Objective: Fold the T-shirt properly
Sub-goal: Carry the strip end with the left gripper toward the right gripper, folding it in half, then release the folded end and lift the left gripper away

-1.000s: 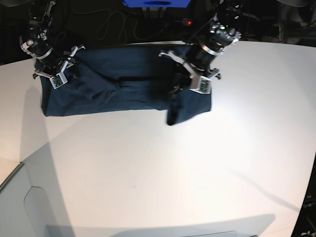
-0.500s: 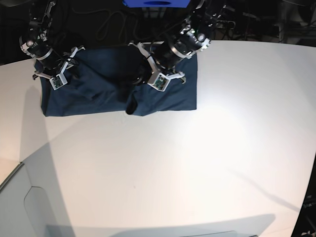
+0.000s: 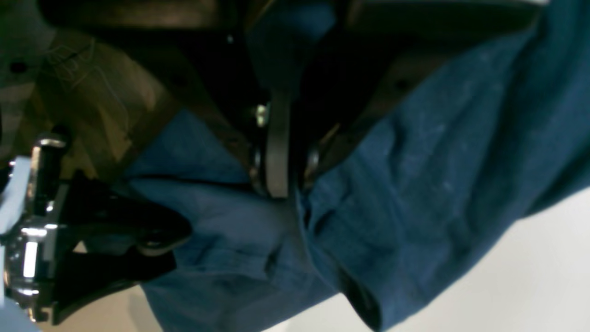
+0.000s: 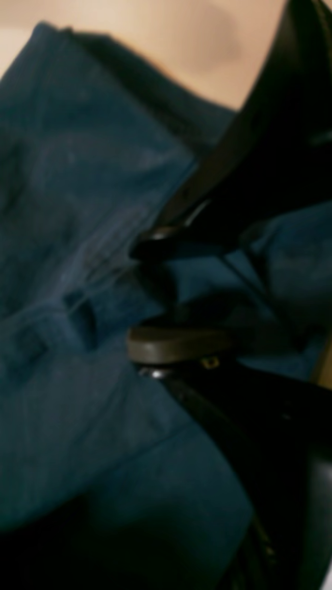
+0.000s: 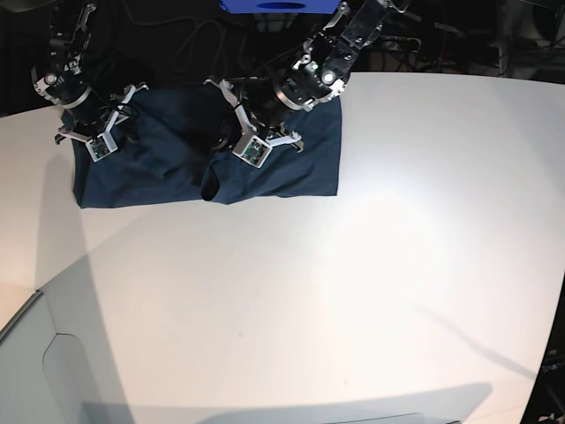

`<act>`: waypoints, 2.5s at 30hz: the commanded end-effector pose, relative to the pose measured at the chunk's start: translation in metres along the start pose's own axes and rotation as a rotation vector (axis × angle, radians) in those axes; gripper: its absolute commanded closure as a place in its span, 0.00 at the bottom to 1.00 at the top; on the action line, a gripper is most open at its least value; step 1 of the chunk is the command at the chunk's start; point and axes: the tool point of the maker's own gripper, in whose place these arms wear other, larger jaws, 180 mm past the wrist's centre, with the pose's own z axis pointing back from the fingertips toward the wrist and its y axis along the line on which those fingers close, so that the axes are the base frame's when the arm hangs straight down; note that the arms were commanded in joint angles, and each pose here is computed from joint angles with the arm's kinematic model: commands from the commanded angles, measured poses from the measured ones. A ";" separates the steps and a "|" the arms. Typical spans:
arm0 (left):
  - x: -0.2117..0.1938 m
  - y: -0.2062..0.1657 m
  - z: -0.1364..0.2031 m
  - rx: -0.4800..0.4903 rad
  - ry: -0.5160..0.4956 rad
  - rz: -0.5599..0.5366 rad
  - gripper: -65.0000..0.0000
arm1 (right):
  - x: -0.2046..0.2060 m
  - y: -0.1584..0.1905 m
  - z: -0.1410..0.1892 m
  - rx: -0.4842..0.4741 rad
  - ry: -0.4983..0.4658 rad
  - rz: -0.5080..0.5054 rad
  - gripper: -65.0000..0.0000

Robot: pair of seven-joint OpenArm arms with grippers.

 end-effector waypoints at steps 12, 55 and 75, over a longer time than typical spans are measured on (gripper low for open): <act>0.020 -0.010 -0.002 -0.029 -0.060 0.013 0.93 | 0.011 -0.003 0.004 0.002 -0.041 0.020 0.66; 0.007 0.041 0.035 0.090 -0.040 -0.027 0.57 | -0.007 -0.072 0.011 -0.190 -0.063 -0.182 0.12; 0.005 0.236 0.164 0.613 -0.228 0.343 0.57 | -0.049 -0.036 -0.025 -0.029 0.059 -0.232 0.53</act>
